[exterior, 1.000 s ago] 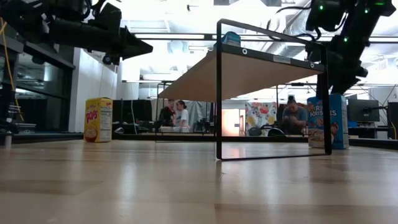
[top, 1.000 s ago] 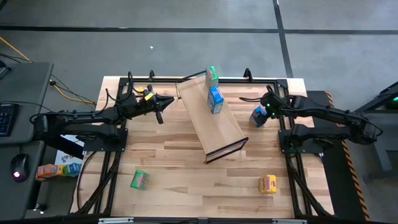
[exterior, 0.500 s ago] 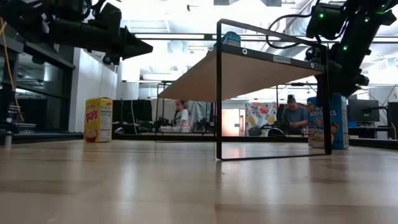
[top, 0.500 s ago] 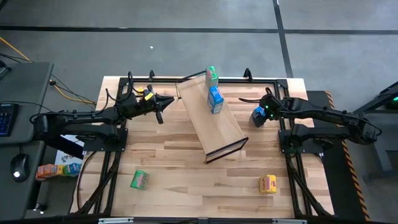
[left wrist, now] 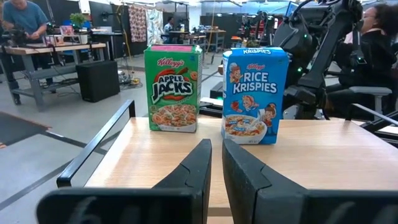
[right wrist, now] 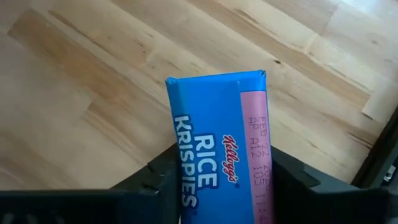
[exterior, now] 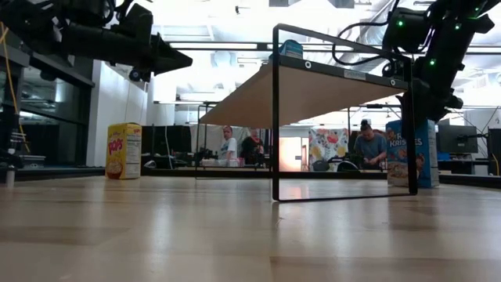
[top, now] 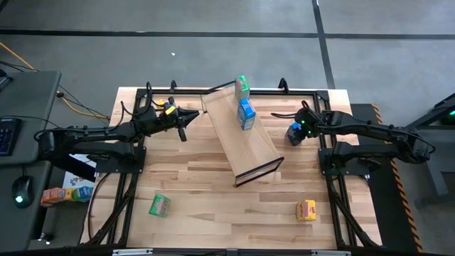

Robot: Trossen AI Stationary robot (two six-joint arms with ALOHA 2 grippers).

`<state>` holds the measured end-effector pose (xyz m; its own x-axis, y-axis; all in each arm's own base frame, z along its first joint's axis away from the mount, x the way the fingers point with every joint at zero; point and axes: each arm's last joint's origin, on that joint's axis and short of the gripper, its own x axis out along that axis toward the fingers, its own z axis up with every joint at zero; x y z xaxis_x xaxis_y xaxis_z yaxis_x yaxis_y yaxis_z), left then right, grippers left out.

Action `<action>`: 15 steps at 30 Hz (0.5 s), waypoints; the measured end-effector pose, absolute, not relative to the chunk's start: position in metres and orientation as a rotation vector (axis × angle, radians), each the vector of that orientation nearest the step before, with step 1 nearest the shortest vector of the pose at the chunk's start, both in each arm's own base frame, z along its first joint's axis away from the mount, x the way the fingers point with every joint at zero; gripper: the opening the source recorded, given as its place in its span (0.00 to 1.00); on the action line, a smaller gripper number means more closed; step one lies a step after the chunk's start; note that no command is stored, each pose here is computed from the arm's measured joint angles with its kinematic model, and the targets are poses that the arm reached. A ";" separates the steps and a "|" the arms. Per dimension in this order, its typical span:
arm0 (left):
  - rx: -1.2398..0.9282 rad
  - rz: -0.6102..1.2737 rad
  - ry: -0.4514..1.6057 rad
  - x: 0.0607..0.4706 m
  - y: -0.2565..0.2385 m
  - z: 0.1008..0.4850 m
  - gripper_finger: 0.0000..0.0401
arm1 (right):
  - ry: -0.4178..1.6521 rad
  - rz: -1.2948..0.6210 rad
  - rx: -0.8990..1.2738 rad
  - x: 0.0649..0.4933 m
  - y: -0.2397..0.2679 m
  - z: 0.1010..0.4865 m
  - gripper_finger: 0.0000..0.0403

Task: Stack cereal on shelf
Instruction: Put the blue cereal box on the shelf aligned with the other blue cereal box

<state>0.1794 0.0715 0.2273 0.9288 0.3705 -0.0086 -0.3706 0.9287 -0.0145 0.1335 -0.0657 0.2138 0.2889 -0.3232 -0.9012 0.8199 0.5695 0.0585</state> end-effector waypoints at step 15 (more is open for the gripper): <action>-0.004 0.380 0.008 0.179 0.072 0.227 0.08 | 0.579 -0.676 0.412 0.127 -0.054 0.399 0.34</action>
<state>0.1794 0.0715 0.2274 0.9288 0.3705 -0.0082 -0.3705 0.9288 -0.0028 0.1271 -0.0543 0.3986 0.6347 -0.4629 -0.6187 0.6827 0.7111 0.1683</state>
